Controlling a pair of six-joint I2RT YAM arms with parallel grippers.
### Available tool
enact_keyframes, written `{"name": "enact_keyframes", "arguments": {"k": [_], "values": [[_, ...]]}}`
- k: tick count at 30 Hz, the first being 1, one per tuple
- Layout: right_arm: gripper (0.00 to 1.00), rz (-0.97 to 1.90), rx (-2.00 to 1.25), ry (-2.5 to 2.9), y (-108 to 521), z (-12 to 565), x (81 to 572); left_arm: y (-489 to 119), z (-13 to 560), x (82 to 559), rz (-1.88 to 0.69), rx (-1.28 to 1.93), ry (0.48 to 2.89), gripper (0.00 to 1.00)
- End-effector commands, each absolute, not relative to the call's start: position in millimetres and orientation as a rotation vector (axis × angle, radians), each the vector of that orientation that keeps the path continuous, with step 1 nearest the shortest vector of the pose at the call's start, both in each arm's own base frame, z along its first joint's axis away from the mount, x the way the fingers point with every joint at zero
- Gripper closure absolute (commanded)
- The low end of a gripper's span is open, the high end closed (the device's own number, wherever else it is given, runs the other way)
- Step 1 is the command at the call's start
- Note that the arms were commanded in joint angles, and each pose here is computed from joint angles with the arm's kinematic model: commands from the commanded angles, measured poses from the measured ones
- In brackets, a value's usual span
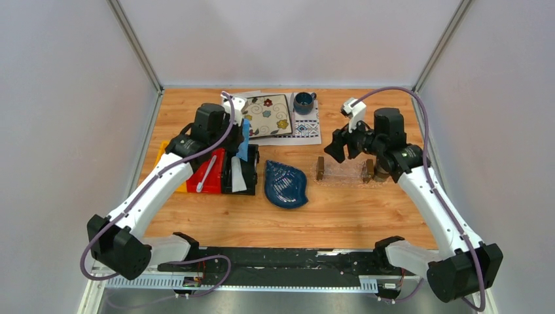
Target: Prepare toiletry sets of a toothbrush and toothpaste on the tray
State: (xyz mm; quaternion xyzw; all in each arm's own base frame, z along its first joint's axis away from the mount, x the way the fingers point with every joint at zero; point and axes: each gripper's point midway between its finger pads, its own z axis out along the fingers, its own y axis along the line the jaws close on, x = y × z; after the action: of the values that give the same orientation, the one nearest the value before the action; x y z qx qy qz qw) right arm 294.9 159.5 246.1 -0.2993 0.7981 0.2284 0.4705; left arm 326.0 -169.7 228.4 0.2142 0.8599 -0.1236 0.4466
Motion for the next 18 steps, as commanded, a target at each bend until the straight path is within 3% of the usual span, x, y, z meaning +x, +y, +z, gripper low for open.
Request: {"name": "enact_keyframes", "arguments": {"k": [1, 18], "values": [[0.31, 0.7, -0.834, 1.818, 205.1, 286.8, 291.8, -175.8, 274.1, 329.2, -0.445, 0.445, 1.952, 1.0], [0.2, 0.883, -0.974, 1.624, 337.1, 329.7, 301.6, -192.9, 326.7, 305.9, -0.839, 0.355, 1.804, 1.0]]}}
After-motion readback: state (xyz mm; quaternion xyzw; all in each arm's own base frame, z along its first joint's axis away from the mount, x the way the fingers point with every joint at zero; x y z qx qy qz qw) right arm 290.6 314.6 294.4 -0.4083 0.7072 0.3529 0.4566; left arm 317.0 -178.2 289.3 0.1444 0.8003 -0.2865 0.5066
